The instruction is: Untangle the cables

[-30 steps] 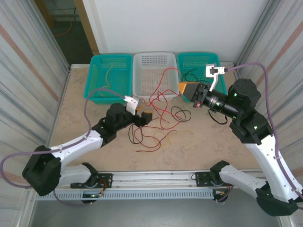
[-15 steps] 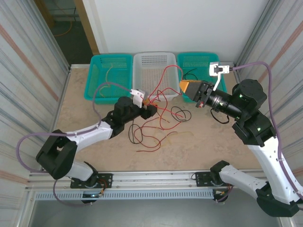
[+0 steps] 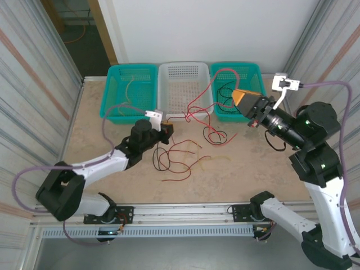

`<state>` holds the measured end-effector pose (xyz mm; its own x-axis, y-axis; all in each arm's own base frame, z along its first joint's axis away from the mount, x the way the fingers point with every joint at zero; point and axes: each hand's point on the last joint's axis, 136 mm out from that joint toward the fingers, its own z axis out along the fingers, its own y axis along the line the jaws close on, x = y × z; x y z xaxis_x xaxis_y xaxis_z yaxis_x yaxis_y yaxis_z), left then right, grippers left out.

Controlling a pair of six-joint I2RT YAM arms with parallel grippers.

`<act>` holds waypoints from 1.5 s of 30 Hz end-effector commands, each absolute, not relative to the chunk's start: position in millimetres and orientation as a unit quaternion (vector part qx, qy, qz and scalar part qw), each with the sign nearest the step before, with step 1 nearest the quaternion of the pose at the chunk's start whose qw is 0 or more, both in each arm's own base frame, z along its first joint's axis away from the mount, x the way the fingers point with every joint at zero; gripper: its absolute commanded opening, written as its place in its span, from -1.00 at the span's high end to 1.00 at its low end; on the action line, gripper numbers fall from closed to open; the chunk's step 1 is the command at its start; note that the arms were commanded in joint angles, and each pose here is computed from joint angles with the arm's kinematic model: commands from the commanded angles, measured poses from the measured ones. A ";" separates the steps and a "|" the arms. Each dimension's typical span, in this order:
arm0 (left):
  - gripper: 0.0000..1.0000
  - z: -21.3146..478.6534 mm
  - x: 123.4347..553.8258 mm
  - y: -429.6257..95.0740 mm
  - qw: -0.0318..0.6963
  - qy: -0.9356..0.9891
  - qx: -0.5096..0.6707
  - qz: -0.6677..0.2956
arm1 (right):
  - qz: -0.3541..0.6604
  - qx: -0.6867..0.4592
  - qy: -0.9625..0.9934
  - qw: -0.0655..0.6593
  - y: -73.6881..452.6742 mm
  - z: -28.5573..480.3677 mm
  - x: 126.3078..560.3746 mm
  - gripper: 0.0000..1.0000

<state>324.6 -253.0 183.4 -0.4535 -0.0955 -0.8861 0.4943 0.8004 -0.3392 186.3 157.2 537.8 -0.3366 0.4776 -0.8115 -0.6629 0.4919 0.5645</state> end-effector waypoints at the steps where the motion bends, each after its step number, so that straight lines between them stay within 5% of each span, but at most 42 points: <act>1: 1.00 155.8 314.8 -210.7 0.495 0.836 0.061 -0.229 | 0.465 -0.065 0.607 0.641 130.3 572.0 167.4 1.00; 25: 1.00 96.4 270.5 -121.2 0.425 0.890 -0.052 -0.157 | 0.271 0.108 0.533 0.794 6.9 592.6 132.6 1.00; 45: 1.00 272.9 233.5 -217.0 0.541 0.736 0.155 -0.376 | 0.290 -0.044 0.652 0.699 112.7 545.9 193.4 1.00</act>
